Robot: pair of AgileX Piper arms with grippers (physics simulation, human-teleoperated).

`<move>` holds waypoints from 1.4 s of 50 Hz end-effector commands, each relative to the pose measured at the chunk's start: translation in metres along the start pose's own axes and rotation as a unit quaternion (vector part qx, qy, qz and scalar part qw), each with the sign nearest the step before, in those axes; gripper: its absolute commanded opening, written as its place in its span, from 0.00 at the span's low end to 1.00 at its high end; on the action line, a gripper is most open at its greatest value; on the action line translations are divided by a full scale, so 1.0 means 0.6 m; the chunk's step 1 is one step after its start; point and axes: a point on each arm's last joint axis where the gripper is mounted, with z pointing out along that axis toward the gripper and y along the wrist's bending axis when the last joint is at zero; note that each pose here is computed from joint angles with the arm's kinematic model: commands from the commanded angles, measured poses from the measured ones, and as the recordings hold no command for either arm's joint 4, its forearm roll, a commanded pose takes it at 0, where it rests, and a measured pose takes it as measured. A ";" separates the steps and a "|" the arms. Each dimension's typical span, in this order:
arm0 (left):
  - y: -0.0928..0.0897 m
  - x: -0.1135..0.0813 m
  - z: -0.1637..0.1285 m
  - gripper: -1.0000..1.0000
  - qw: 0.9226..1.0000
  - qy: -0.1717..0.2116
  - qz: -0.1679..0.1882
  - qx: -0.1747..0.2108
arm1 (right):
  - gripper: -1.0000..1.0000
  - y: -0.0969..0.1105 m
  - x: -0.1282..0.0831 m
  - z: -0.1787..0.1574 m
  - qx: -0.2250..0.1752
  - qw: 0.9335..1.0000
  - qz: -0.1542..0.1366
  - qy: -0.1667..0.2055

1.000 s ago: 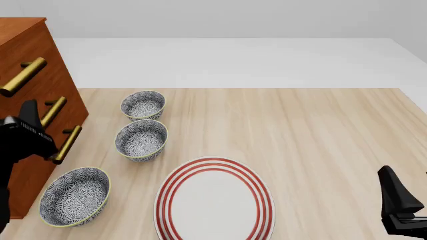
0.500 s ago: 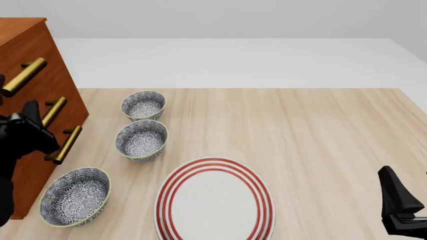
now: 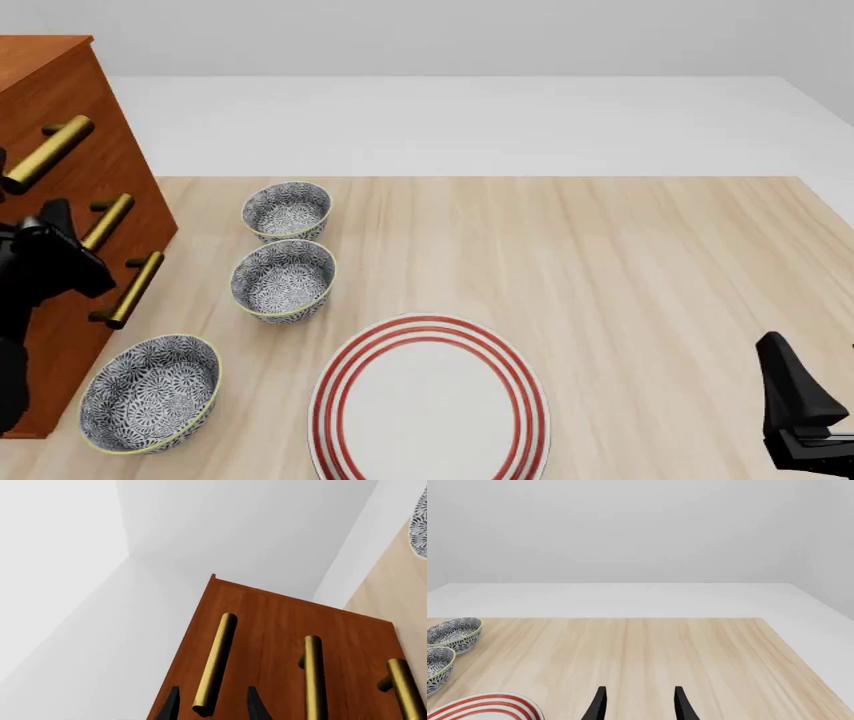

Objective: Open the top drawer of the cabinet.

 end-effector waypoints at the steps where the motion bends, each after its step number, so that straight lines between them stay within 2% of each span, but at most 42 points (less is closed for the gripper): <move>1: -0.002 0.005 0.008 1.00 1.000 0.005 0.003 0.001 | 1.00 0.000 0.000 0.000 0.000 1.000 0.000 0.000; 2: 0.003 0.004 0.007 1.00 1.000 0.004 0.003 -0.006 | 1.00 0.000 0.000 0.000 0.000 1.000 0.000 0.000; 3: 0.015 0.000 0.005 0.00 1.000 0.000 0.008 -0.020 | 1.00 0.000 0.000 0.000 0.000 1.000 0.000 0.000; 5: 0.006 0.003 0.006 0.00 1.000 0.004 0.009 -0.009 | 1.00 0.000 0.000 0.000 0.000 1.000 0.000 0.000; 16: 0.009 -0.005 -0.001 0.00 1.000 -0.006 0.017 -0.012 | 1.00 0.000 0.000 0.000 0.000 1.000 0.000 0.000; 18: 0.012 -0.005 -0.001 0.00 0.999 -0.006 0.029 -0.015 | 1.00 0.000 0.000 0.000 0.000 1.000 0.000 0.000; 70: 0.006 -0.039 -0.034 0.00 0.998 -0.052 0.031 -0.002 | 1.00 0.000 0.000 0.000 0.000 1.000 0.000 0.000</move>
